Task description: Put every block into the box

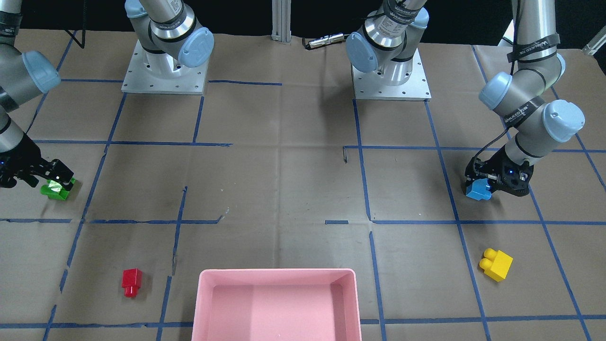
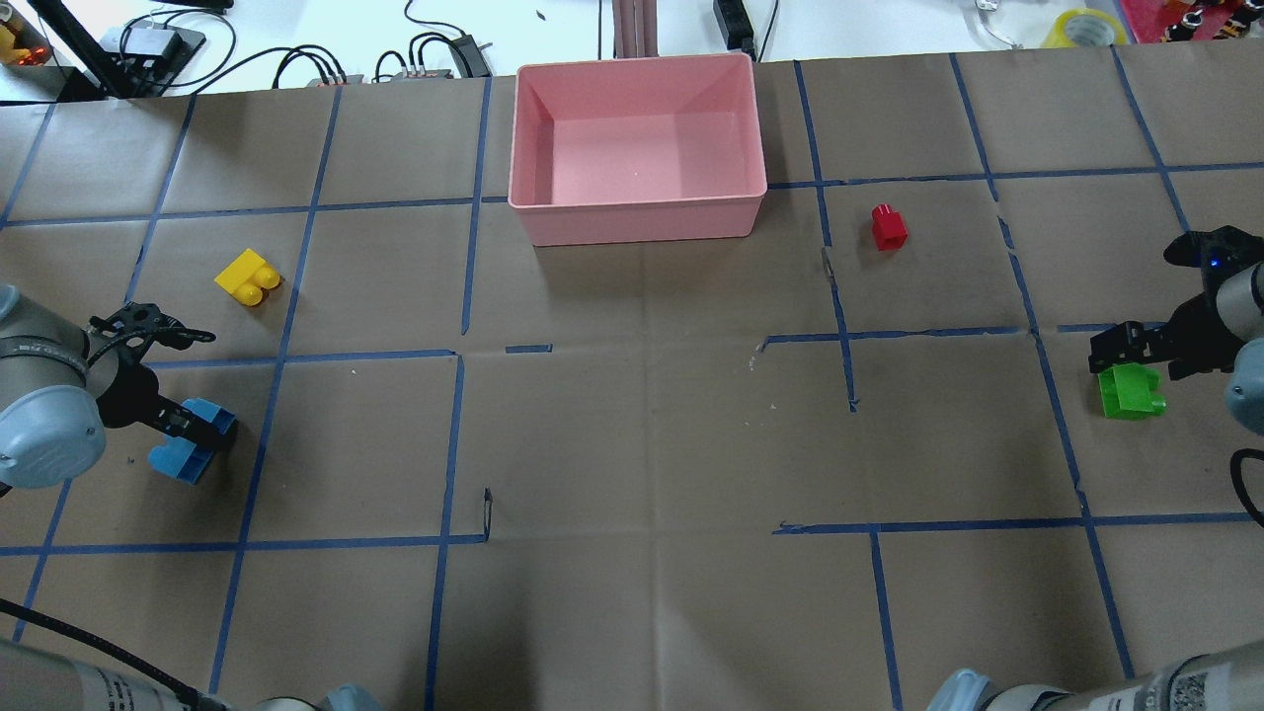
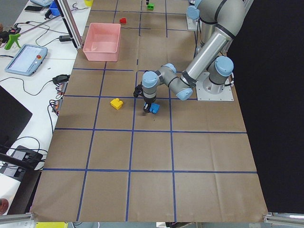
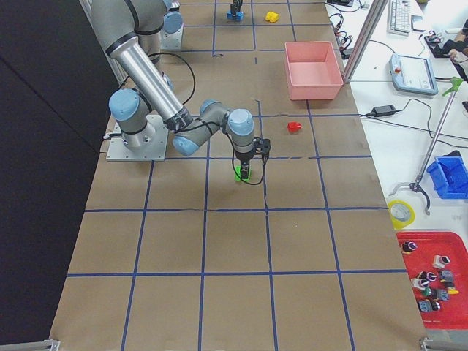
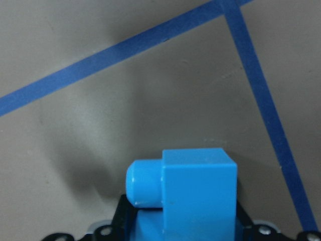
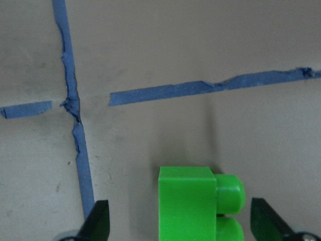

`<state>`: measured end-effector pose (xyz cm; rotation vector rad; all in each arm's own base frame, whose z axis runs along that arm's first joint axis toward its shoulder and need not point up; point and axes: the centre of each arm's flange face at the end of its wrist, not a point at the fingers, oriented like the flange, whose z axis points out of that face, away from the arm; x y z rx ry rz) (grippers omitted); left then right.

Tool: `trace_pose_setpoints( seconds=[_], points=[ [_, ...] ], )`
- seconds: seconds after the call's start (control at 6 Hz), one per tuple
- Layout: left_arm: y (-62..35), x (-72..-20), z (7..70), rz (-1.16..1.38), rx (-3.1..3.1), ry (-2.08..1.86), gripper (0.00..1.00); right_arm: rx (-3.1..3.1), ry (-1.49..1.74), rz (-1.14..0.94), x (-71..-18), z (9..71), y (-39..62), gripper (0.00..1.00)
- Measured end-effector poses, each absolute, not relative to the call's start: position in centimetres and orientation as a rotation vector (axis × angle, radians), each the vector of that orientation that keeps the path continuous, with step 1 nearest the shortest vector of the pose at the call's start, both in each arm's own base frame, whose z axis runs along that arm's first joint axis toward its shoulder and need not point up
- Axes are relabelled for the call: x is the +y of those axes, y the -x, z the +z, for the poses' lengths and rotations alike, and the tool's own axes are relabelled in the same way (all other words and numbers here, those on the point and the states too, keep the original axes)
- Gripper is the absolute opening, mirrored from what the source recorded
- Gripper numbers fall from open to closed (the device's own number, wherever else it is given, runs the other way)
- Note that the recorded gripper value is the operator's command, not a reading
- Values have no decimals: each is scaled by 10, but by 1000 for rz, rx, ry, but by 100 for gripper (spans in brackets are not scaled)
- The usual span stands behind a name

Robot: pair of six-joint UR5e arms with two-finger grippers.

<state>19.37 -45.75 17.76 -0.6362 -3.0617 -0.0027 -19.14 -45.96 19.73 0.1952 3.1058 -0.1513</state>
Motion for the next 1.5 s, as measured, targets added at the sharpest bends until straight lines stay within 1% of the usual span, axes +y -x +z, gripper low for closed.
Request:
trace_pose_setpoints(
  seconds=[0.17,0.33,0.67,0.83,1.17,1.5],
  points=[
    [-199,-466,199,16,-3089,639,18,3119,-198,-115,-457,191,192,99],
    [-210,-483,237,14,-3100,618,18,3132,-207,-89,-454,188,196,99],
    [-225,-528,329,-25,-3090,516,18,3144,-249,-61,-447,186,210,99],
    [-203,-559,364,-10,-3107,457,18,3142,-258,-57,-445,185,212,99],
    [-100,-625,402,88,-3151,211,18,3137,-261,-60,-445,186,213,99],
    [43,-681,427,196,-3073,-96,18,3129,-263,-64,-445,184,211,99]
  ],
)
